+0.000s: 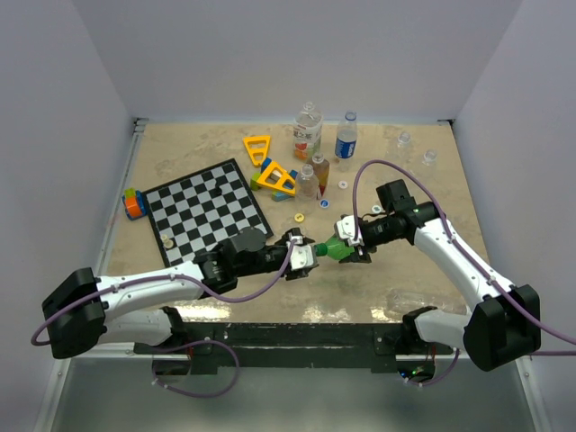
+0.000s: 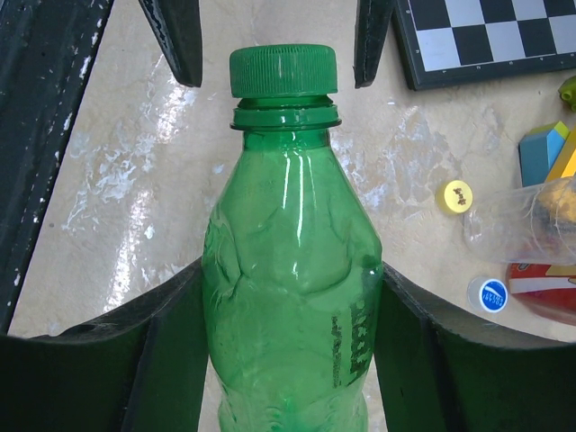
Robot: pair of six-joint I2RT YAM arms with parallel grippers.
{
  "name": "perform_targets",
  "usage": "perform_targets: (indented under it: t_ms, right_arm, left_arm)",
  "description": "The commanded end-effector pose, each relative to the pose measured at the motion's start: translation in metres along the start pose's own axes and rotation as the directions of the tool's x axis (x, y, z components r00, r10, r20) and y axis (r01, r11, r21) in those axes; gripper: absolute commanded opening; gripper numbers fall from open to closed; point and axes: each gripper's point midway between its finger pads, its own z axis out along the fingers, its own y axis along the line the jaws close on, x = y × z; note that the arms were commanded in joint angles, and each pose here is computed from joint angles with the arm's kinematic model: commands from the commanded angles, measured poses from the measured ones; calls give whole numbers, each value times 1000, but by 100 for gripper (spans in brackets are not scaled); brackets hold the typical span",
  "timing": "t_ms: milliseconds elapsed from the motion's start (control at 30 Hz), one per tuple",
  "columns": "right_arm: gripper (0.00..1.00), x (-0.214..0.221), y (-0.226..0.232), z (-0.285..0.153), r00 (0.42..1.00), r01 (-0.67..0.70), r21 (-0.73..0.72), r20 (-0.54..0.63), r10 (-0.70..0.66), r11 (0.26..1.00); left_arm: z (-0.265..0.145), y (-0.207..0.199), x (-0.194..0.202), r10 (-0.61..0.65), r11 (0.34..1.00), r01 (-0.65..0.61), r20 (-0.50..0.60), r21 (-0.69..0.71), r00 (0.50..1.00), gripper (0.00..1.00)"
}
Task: Unscrew the bottle caps
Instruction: Unscrew the bottle cap from the plastic bottle.
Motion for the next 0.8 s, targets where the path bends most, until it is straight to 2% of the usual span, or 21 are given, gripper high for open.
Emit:
perform_targets:
  t_ms: [0,167,367,433,533,600,667,700,767]
  right_arm:
    - [0,-3,3,1,1000,-2,-10,17,2,1000]
    - [0,-3,3,1,1000,-3,-10,18,3,1000]
    - [0,-3,3,2,1000,-3,-12,18,4,1000]
    - [0,-3,3,2,1000,-2,-11,19,2,1000]
    - [0,-3,3,2,1000,-3,-12,17,4,1000]
    - [0,-2,3,2,1000,-5,-12,17,5,1000]
    - [0,-2,3,2,1000,-5,-11,15,5,1000]
    - [0,-2,3,2,1000,-5,-12,17,5,1000]
    - [0,-2,3,2,1000,-5,-12,17,5,1000]
  left_arm:
    - [6,15,-45,6,999,1,147,-50,989,59]
    - [8,16,-48,0,999,8,151,-51,989,54]
    - [9,13,-46,-15,999,21,146,-36,989,40]
    - [9,12,-46,-32,999,37,149,-30,988,32]
    - [8,10,-49,-82,996,86,156,-19,984,15]
    - [8,10,-53,-154,987,159,161,-17,975,0]
    - [6,9,-57,-267,962,274,172,-16,948,0]
    - [4,11,-60,-343,935,354,184,-29,921,0]
    - [0,21,-59,-534,824,559,208,-87,820,0]
